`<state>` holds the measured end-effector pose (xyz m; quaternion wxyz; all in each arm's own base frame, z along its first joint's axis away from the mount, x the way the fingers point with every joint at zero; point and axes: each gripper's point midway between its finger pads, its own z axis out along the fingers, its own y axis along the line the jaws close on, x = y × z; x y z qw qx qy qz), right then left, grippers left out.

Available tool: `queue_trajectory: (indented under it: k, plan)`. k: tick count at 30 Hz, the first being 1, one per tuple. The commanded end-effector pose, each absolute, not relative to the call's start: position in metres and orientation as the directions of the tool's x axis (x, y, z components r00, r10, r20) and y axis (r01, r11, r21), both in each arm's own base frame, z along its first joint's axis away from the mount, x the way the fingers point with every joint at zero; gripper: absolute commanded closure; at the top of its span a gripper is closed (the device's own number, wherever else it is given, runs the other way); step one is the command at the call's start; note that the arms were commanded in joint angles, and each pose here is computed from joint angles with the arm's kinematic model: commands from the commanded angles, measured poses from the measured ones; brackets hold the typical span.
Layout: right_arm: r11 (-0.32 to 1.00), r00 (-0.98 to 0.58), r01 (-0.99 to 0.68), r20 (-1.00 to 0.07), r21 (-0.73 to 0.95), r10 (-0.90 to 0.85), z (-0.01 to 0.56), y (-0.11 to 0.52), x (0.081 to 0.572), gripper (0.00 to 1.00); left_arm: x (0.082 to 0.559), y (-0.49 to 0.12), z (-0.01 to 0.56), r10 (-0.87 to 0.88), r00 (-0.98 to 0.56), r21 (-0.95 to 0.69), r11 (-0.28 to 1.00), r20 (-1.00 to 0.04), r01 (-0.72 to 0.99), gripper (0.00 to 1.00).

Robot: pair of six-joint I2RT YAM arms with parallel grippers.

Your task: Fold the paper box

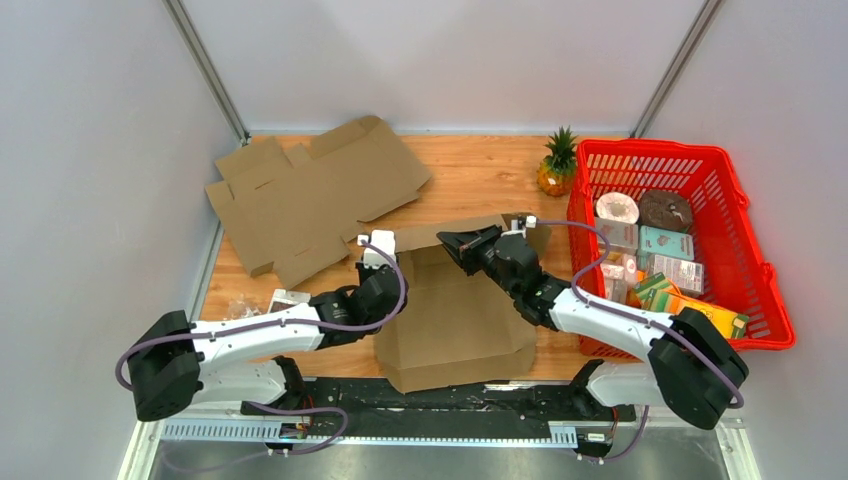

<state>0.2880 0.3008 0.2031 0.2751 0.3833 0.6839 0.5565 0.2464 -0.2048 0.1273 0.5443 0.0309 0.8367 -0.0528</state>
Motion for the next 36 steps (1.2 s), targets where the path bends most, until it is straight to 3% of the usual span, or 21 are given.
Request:
queue_trajectory:
  k: [1,4,9,16,18,22,26,27,28,29,30,31,32,35,36]
  plan:
    - [0.119,-0.583,0.220,0.033,0.968,0.812,0.201,0.302,0.275,1.00,0.257,-0.196,0.142,-0.065,-0.330,-0.067,0.998,-0.942,-0.007,0.69]
    - [0.119,-0.578,0.220,0.031,0.968,0.815,0.201,0.300,0.275,1.00,0.255,-0.197,0.145,-0.049,-0.318,-0.044,0.999,-0.947,-0.023,0.68]
    - [0.116,-0.587,0.213,0.032,0.970,0.809,0.203,0.302,0.274,1.00,0.254,-0.198,0.146,-0.040,-0.322,-0.030,0.999,-0.946,-0.034,0.45]
    - [0.097,-0.603,0.217,0.055,0.971,0.796,0.204,0.305,0.272,1.00,0.271,-0.222,0.147,-0.050,-0.248,-0.048,0.999,-0.968,-0.018,0.41]
    - [0.088,-0.608,0.216,0.064,0.972,0.791,0.207,0.306,0.270,1.00,0.275,-0.225,0.147,-0.064,-0.224,-0.061,0.998,-0.973,-0.022,0.43]
    - [0.084,-0.607,0.209,0.062,0.974,0.793,0.210,0.304,0.268,1.00,0.277,-0.224,0.149,-0.063,-0.194,-0.058,0.998,-0.979,-0.028,0.69]
    - [0.079,-0.601,0.216,0.068,0.973,0.796,0.209,0.303,0.269,1.00,0.282,-0.220,0.148,-0.052,-0.197,-0.038,0.996,-0.979,-0.077,0.85]
    - [0.080,-0.606,0.218,0.071,0.973,0.793,0.208,0.304,0.268,1.00,0.279,-0.212,0.137,0.009,-0.233,0.033,0.995,-0.973,-0.099,0.91]
    - [0.079,-0.608,0.217,0.072,0.973,0.791,0.209,0.304,0.268,1.00,0.282,-0.217,0.147,-0.058,-0.224,-0.026,0.989,-0.973,-0.142,1.00]
    - [0.077,-0.610,0.221,0.076,0.972,0.789,0.208,0.305,0.268,1.00,0.283,-0.209,0.149,-0.050,-0.220,-0.006,0.980,-0.974,-0.197,1.00]
    - [0.080,-0.610,0.225,0.077,0.971,0.789,0.207,0.305,0.268,1.00,0.276,-0.194,0.135,0.057,-0.282,0.123,0.967,-0.958,-0.224,1.00]
    - [0.078,-0.608,0.228,0.079,0.971,0.790,0.206,0.305,0.269,1.00,0.280,-0.202,0.147,-0.017,-0.260,0.052,0.965,-0.965,-0.258,1.00]
    - [0.079,-0.609,0.231,0.081,0.970,0.789,0.205,0.305,0.269,1.00,0.279,-0.200,0.145,-0.004,-0.278,0.071,0.963,-0.961,-0.261,0.99]
    - [0.072,-0.603,0.222,0.079,0.972,0.794,0.209,0.300,0.272,1.00,0.275,-0.212,0.129,0.034,-0.333,0.087,0.986,-0.942,-0.144,0.81]
    - [0.073,-0.604,0.219,0.077,0.973,0.793,0.210,0.298,0.273,1.00,0.280,-0.226,0.144,-0.025,-0.286,-0.002,0.997,-0.958,-0.080,0.68]
